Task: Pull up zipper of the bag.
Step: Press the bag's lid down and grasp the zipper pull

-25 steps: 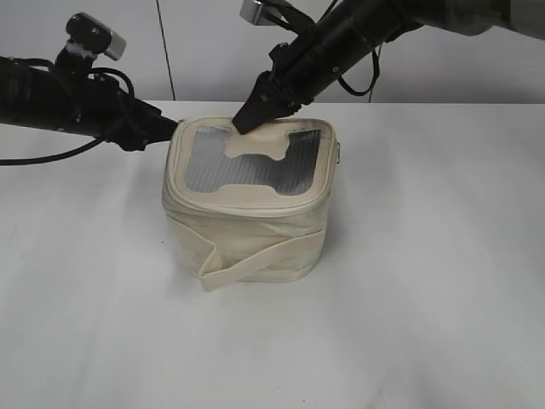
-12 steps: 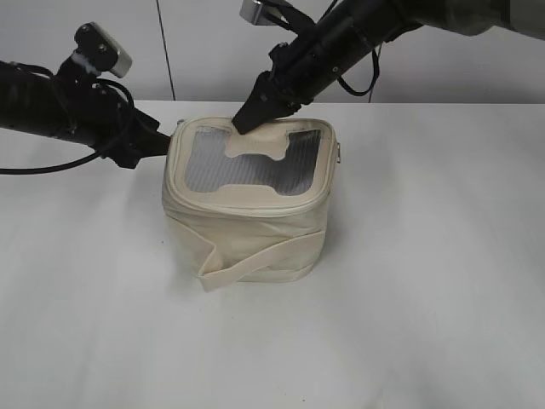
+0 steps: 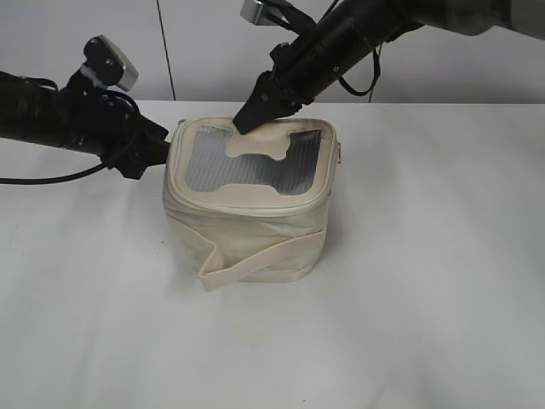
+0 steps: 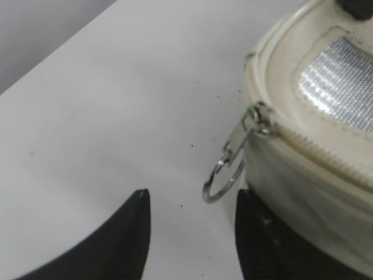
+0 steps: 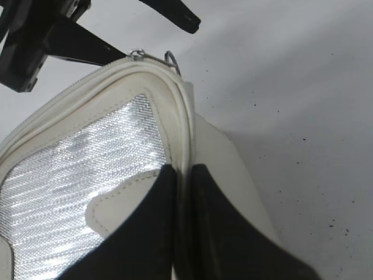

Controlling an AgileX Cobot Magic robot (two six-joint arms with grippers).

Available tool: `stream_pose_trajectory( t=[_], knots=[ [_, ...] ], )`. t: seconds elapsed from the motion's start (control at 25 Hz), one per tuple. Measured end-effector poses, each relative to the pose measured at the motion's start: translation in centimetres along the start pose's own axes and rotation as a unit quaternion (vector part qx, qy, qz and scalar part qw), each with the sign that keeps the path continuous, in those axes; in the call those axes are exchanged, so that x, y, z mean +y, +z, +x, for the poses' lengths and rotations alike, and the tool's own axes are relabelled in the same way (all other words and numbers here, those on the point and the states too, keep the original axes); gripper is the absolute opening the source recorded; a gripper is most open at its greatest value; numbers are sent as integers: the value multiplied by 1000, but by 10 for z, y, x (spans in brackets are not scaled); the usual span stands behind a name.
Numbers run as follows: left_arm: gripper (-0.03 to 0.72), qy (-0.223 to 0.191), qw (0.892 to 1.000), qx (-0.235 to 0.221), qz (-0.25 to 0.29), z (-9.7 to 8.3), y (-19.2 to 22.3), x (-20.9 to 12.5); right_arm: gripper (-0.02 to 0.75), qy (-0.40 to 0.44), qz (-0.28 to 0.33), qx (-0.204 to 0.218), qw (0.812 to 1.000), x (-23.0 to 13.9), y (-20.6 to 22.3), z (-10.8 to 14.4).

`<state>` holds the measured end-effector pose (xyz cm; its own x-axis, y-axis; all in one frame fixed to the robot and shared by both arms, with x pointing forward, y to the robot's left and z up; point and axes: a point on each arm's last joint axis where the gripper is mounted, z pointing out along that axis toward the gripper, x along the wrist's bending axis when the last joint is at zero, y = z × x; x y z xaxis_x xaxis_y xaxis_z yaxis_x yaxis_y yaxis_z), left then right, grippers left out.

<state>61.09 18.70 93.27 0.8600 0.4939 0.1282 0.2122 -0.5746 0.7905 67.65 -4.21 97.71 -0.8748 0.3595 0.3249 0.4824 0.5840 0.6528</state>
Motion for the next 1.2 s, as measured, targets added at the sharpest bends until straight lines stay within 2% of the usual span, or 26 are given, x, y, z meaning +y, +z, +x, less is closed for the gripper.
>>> stream_pose_trajectory(
  t=[0.12,0.28,0.4,0.48,0.6,0.68,0.76,0.88,1.08,1.2],
  knots=[
    [374,21,1000,2,-9,0,1,0,52,0,0,0,1000,0,0,0],
    [372,75,997,3,-14,-3,5,4,51,0,0,0,1000,0,0,0],
    [361,98,995,5,-13,-6,7,7,51,0,2,1,1000,0,0,0],
    [302,104,995,3,-13,-8,9,9,51,0,3,2,1000,0,0,0],
    [137,113,993,-4,-12,-11,11,10,51,0,2,2,1000,0,0,0],
    [36,116,993,-8,-13,-12,12,10,51,0,2,2,1000,0,0,0],
    [-2,116,993,-7,-11,-13,12,10,50,0,2,1,1000,0,0,0],
    [-4,111,994,3,-1,-12,13,9,51,0,1,0,1000,0,0,0],
    [-4,62,998,-1,21,-15,7,9,51,10,0,-1,1000,0,0,0],
    [-4,56,998,16,39,-20,-5,7,51,14,-1,-2,1000,0,0,0]
  ],
)
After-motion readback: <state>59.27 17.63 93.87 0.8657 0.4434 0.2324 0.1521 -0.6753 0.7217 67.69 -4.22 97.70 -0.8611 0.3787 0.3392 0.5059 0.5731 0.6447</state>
